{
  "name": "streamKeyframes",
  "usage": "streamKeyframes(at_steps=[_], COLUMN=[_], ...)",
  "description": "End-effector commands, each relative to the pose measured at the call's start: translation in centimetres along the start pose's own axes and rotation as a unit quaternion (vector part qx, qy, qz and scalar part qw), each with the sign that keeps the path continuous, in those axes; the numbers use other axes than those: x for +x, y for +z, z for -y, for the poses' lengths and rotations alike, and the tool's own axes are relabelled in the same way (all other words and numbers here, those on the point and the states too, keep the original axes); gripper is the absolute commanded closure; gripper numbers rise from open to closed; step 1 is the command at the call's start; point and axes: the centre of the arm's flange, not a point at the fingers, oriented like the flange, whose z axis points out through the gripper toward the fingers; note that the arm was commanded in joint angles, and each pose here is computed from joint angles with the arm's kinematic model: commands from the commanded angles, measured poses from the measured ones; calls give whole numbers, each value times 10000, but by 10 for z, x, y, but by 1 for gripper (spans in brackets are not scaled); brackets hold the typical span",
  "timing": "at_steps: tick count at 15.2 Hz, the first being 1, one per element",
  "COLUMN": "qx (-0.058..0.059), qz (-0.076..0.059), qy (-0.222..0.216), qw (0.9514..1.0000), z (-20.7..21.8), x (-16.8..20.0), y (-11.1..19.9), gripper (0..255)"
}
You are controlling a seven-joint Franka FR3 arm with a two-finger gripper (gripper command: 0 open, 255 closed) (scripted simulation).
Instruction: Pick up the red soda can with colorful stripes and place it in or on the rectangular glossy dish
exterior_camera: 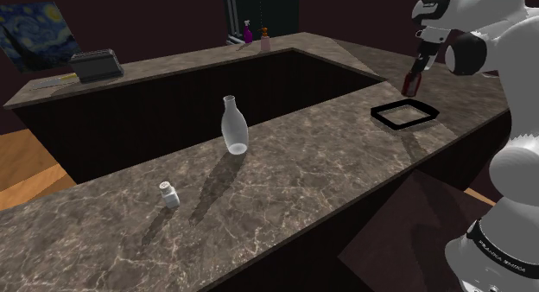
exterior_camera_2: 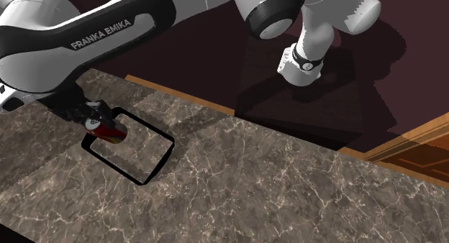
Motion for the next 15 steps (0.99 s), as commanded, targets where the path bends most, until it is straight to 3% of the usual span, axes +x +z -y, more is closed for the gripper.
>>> streamKeyframes(at_steps=[1, 11, 15], qx=[-5, -5, -5], qz=[-2, -2, -2], qy=[-1, -1, -1], qw=[10000, 10000, 10000], z=[-1, -9, -9], x=[0, -5, -5], y=[10, 62, 62], gripper=[255, 255, 255])
